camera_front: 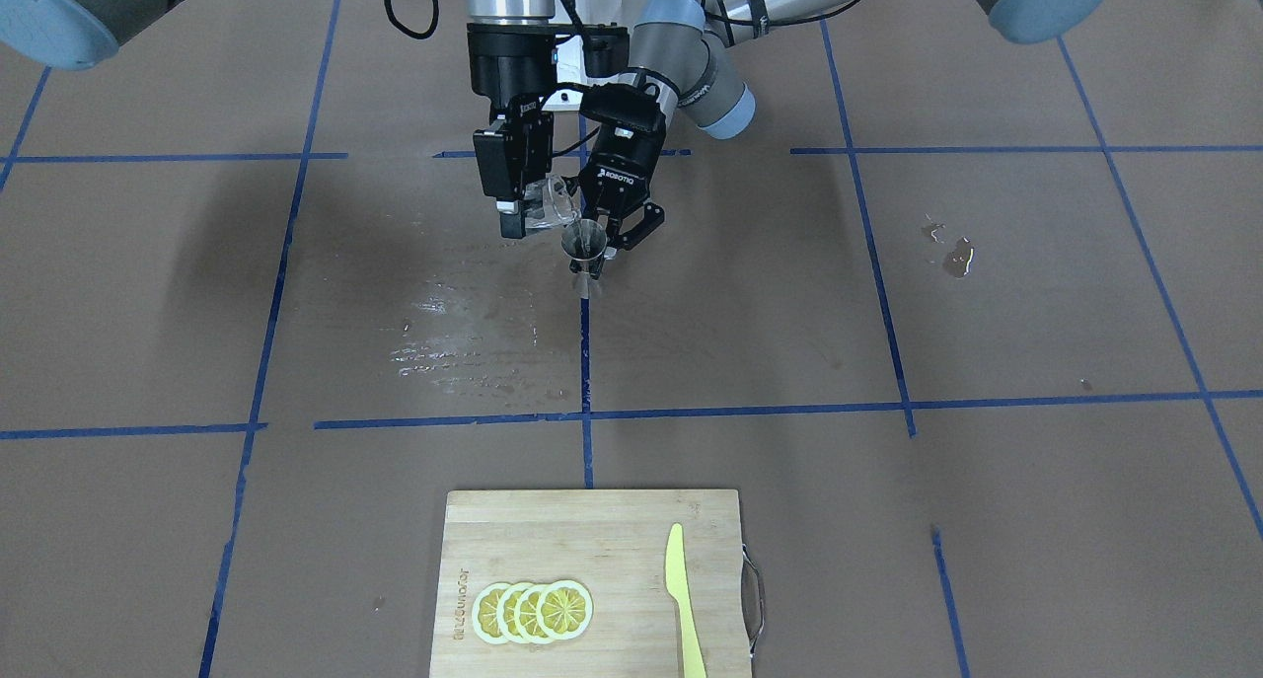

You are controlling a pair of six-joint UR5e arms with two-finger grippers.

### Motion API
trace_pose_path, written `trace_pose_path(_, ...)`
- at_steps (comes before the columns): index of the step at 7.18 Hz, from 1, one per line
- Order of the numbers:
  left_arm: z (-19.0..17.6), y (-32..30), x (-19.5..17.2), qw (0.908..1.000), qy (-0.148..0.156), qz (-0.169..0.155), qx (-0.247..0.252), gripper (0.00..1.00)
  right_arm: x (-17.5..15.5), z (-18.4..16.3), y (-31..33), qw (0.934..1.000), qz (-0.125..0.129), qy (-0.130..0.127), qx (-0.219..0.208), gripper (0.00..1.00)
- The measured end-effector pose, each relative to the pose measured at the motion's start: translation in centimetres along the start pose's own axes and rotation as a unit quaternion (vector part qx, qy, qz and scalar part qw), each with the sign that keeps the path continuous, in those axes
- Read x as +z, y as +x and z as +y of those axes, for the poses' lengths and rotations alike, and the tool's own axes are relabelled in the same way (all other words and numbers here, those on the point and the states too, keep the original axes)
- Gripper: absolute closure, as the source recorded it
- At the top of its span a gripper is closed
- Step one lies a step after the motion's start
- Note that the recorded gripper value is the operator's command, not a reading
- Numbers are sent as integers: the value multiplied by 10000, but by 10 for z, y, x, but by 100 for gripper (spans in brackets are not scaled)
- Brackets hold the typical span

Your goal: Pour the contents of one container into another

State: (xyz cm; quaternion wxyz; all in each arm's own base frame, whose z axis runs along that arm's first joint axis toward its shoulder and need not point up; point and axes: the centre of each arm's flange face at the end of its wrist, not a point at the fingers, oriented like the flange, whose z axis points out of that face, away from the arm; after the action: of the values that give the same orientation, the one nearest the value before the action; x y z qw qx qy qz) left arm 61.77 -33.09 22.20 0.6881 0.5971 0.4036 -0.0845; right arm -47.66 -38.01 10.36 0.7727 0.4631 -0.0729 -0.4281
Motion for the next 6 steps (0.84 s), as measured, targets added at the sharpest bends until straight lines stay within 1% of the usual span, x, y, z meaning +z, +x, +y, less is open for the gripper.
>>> trace_pose_path(2, 0, 0, 0, 10000, -1, 1, -1, 100, -1, -1, 2, 9998, 39, -67, -192, 100)
trace_pose_path(6, 0, 0, 0, 10000, -3, 4, 4, 100, -1, -3, 3, 9990, 82, -99, -424, 100)
